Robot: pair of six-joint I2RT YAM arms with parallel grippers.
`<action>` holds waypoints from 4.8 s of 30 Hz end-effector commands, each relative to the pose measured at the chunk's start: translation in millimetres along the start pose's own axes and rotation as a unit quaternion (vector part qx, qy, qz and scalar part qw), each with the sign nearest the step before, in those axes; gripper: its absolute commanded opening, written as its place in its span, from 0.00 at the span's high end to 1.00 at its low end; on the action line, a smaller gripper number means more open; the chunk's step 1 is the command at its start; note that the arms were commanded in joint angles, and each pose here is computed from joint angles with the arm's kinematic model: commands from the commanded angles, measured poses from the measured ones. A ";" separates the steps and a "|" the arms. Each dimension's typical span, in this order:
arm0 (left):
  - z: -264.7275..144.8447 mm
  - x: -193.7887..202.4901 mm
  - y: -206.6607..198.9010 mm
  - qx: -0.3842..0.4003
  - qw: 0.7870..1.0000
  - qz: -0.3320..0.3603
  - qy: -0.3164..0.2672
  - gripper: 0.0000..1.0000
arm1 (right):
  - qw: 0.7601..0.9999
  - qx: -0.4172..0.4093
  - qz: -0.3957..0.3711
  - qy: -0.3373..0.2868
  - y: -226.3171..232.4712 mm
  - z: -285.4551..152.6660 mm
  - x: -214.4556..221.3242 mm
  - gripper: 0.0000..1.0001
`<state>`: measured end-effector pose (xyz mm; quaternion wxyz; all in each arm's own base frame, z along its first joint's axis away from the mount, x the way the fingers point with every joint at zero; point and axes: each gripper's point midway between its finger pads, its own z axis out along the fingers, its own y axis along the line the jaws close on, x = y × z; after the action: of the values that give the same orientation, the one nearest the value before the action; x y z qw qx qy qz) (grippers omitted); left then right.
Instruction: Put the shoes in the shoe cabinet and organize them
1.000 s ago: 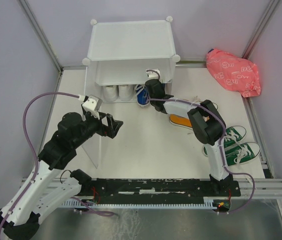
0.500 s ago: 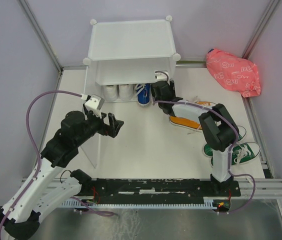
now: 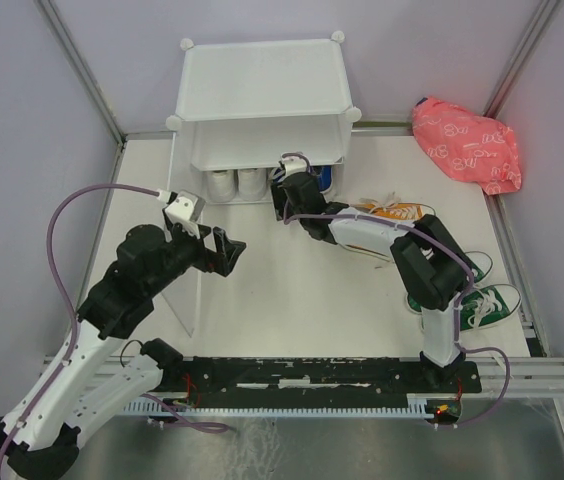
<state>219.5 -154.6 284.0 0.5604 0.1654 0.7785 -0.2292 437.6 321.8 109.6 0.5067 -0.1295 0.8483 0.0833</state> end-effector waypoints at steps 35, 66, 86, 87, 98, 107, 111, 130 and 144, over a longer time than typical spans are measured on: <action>-2.7 -2.8 5.4 -0.013 1.000 0.002 -0.017 0.01 | 0.984 0.149 0.029 -0.092 -41.6 72.1 -27.0 0.88; -8.7 -8.2 3.1 -0.010 1.000 -0.007 -0.026 0.01 | 0.983 0.145 0.070 -0.087 -50.5 73.8 -31.2 0.36; -6.5 -9.7 5.1 -0.016 1.000 -0.003 -0.026 0.01 | 0.988 0.134 0.066 -0.030 -44.9 -19.7 -13.1 0.21; -6.3 -10.4 4.7 -0.015 1.000 -0.003 -0.026 0.01 | 0.987 0.143 0.075 -0.017 -48.7 -30.8 -10.7 0.19; -6.8 -15.2 -0.8 0.002 1.000 0.008 -0.029 0.01 | 0.938 0.282 0.184 0.082 -111.6 -141.9 20.0 0.09; -6.9 -19.1 -3.0 0.008 0.999 0.019 -0.028 0.01 | 0.894 0.295 0.330 0.067 -145.4 -177.6 33.7 0.14; -6.6 -20.7 -4.7 0.013 0.999 0.026 -0.026 0.01 | 0.859 0.298 0.413 0.053 -151.3 -161.7 26.3 0.15; -6.6 -26.1 -8.5 0.021 0.999 0.035 -0.007 0.01 | 0.702 0.292 0.649 0.033 -157.4 -57.7 44.4 0.26; -0.7 -22.2 -6.5 0.018 0.999 0.043 0.007 0.01 | 0.673 0.319 0.666 0.041 -164.4 -31.6 79.6 0.29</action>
<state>221.4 -161.4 283.3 0.5348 0.1926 0.7918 -0.2238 410.5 144.9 52.2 0.2833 0.6155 0.7290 0.0968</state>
